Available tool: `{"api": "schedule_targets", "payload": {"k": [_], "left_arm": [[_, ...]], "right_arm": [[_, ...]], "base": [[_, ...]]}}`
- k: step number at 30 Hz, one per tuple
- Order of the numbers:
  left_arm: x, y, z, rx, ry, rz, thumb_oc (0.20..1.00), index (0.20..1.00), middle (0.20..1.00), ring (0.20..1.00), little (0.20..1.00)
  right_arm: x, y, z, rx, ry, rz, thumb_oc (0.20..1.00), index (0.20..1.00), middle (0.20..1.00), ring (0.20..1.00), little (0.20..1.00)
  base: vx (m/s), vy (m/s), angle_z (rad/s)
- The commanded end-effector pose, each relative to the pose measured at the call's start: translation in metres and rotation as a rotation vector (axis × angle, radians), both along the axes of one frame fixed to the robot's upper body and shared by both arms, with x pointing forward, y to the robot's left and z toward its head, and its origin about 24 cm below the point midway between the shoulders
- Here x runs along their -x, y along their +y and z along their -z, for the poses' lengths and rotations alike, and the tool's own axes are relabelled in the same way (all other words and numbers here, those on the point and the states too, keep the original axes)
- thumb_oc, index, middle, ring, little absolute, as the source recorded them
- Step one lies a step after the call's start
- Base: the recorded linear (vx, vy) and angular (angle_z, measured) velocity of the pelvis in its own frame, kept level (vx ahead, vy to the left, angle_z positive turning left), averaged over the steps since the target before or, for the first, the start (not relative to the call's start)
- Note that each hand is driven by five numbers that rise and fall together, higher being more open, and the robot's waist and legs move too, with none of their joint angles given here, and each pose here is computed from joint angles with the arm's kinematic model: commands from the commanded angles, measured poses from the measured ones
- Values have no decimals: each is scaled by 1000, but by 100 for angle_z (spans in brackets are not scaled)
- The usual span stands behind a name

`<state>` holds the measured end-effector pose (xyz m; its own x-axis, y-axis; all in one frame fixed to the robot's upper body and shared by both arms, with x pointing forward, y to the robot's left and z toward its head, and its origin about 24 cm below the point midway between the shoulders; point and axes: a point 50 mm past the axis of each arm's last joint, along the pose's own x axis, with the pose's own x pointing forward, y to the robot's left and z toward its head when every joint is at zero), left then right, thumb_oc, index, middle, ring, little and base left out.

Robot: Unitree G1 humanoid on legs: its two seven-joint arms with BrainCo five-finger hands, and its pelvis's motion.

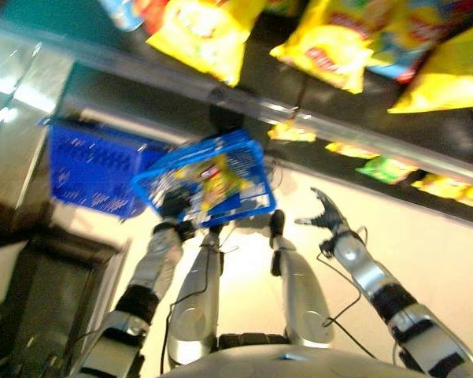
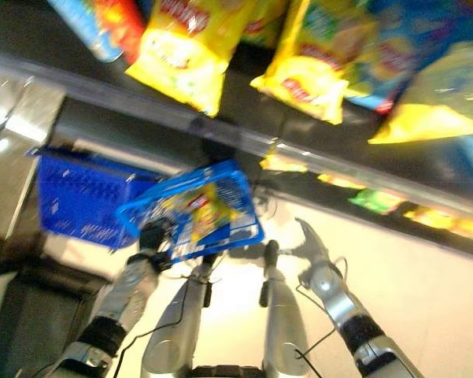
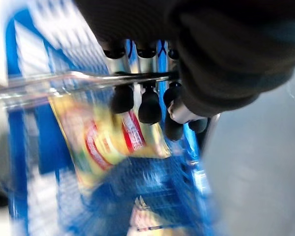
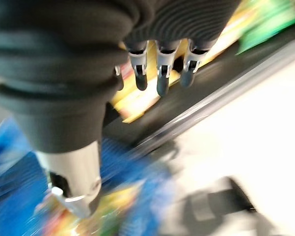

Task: Pick up the snacks into the basket

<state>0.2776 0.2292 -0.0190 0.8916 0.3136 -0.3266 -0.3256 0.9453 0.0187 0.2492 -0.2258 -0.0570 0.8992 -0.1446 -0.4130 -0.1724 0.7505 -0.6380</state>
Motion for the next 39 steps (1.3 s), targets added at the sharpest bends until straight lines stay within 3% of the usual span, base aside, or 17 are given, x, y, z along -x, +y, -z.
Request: {"api": "schedule_targets", "payload": {"k": [1, 2, 3, 5, 9, 13, 16, 22, 26, 34, 39], "left_arm": [[28, 33, 26, -334, 187, 42, 200, 200, 200, 200, 200], [28, 33, 26, -334, 187, 42, 200, 200, 200, 200, 200], [58, 48, 52, -364, 344, 25, 200, 200, 200, 200, 200], [74, 53, 63, -353, 408, 14, 200, 200, 200, 200, 200], [147, 61, 108, -285, 738, -36, 200, 200, 200, 200, 200], [171, 52, 123, -250, 861, -51, 200, 200, 200, 200, 200], [177, 36, 131, -189, 876, -45, 200, 200, 200, 200, 200], [201, 18, 142, -138, 942, -11, 200, 200, 200, 200, 200], [197, 7, 143, -174, 938, 68, 200, 200, 200, 200, 200], [195, 16, 140, -213, 930, 57, 200, 200, 200, 200, 200], [167, 31, 128, -324, 874, 103, 200, 200, 200, 200, 200]], "right_arm": [[34, -34, 29, 60, 180, 111, 1000, 1000, 1000, 1000, 1000], [34, -34, 29, 59, 179, 111, 1000, 1000, 1000, 1000, 1000], [73, -58, 51, 100, 347, 235, 1000, 1000, 1000, 1000, 1000], [87, -66, 57, 110, 406, 278, 1000, 1000, 1000, 1000, 1000], [156, -88, 76, 22, 572, 598, 1000, 1000, 1000, 1000, 1000], [172, -90, 79, -11, 596, 710, 1000, 1000, 1000, 1000, 1000], [166, -99, 74, -67, 522, 843, 1000, 1000, 1000, 1000, 1000], [150, -95, 71, -86, 482, 796, 1000, 1000, 1000, 1000, 1000], [133, -94, 67, -89, 433, 774, 1000, 1000, 1000, 1000, 1000], [131, -74, 75, -111, 479, 690, 1000, 1000, 1000, 1000, 1000], [136, -74, 77, -128, 500, 682, 1000, 1000, 1000, 1000, 1000]], "base": [[44, -72, -86], [70, -141, -87], [40, -173, -64], [21, -172, -77], [10, -338, -106], [-18, -477, -64], [81, -607, -58], [207, -281, -182], [352, -109, -141], [445, -6, -82], [455, -41, -79]]}}
